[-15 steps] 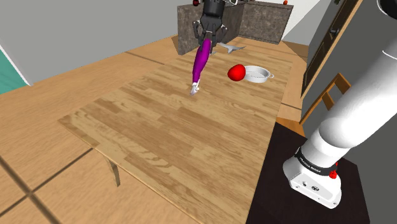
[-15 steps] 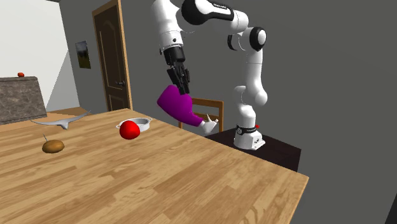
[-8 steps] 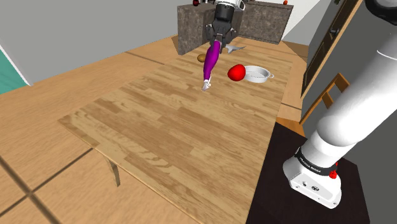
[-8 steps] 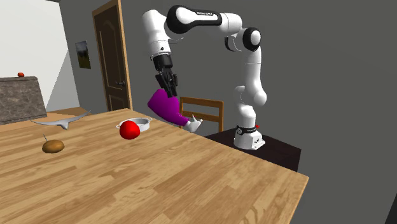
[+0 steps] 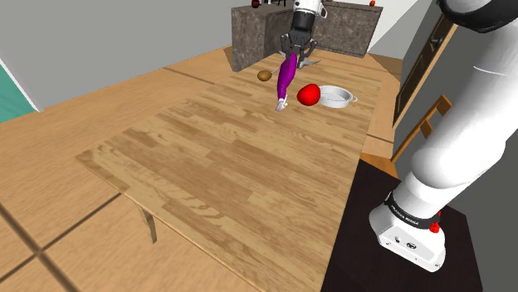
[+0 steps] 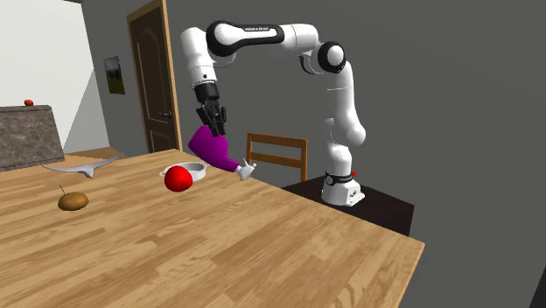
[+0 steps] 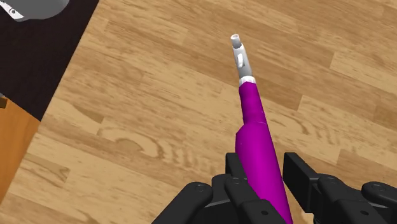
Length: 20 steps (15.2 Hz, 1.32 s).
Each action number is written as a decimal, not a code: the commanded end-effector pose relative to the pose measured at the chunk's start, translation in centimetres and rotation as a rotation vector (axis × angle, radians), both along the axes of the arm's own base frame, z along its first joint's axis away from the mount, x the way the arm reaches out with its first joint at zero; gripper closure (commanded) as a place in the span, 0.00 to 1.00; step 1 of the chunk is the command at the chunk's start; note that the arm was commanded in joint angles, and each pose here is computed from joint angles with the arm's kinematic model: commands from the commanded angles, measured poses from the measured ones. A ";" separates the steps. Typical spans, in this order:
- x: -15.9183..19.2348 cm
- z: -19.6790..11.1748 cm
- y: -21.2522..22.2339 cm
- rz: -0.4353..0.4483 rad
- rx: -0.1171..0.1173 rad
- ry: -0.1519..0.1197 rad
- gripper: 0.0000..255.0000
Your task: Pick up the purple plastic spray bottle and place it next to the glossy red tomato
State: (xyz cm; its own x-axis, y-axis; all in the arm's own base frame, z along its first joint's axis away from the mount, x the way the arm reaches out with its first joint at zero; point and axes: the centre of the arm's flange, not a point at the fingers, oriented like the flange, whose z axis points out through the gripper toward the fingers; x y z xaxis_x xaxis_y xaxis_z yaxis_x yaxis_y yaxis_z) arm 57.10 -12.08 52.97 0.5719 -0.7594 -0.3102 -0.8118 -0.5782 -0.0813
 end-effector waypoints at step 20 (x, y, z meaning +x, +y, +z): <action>2.9 -8.7 -16.8 0.001 0.000 0.000 1.00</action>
State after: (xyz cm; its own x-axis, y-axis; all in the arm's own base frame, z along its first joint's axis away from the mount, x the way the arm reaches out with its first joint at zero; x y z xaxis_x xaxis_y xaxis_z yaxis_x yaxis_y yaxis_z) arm 60.14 -28.88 44.81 0.5726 -0.7587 -0.3108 -0.8113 -0.5790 -0.0811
